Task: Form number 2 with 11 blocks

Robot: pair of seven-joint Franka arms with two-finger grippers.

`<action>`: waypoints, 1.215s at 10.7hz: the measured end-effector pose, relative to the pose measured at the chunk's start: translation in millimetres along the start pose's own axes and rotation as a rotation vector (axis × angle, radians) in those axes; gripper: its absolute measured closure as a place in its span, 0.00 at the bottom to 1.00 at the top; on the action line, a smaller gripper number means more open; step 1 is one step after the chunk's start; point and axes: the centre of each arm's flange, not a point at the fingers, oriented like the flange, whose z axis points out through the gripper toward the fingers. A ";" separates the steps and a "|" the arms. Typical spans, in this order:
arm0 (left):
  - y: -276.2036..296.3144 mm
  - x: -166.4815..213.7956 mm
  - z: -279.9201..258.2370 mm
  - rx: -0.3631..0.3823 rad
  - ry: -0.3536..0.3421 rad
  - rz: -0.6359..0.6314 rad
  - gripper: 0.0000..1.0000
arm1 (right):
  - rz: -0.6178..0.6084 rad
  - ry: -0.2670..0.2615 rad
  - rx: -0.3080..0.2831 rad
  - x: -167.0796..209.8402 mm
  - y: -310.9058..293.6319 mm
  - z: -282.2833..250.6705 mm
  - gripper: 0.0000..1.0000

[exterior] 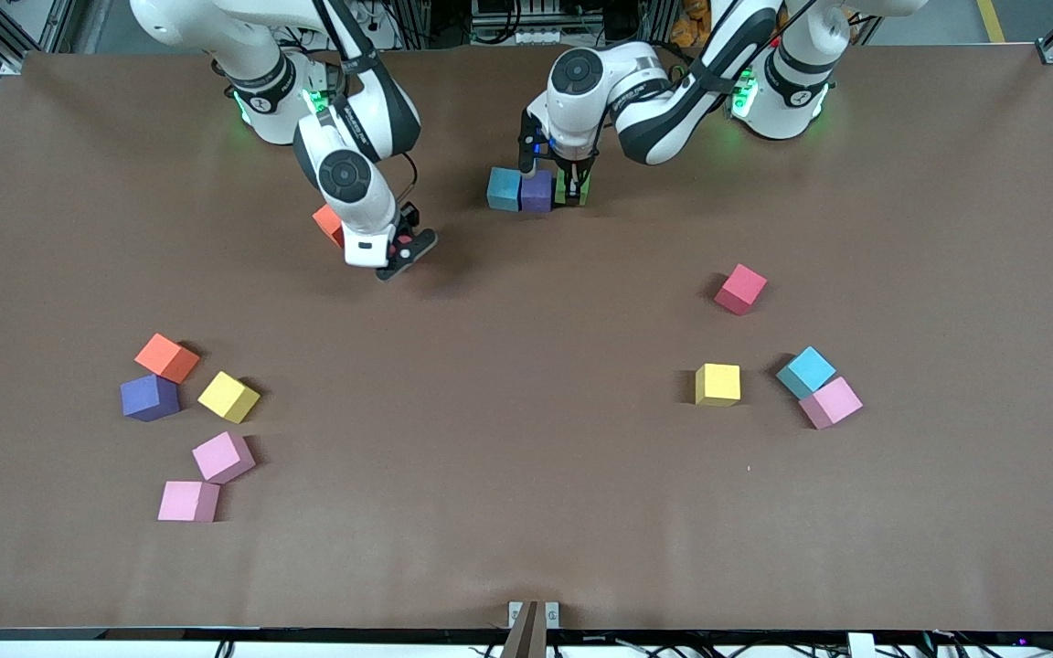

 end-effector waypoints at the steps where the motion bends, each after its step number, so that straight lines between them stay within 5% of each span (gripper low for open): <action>1: -1.1 0.0 1.4 -0.001 0.000 -0.002 0.44 | -0.022 0.051 -0.003 25.6 -2.2 -26.8 0.40; 7: -7.1 7.5 8.1 -0.014 0.006 -0.007 0.44 | -0.041 0.079 -0.022 55.6 -2.4 -38.5 0.40; 13: -12.3 8.7 13.0 -0.012 0.002 -0.003 0.44 | 0.066 0.069 -0.004 88.5 -4.7 -69.8 0.40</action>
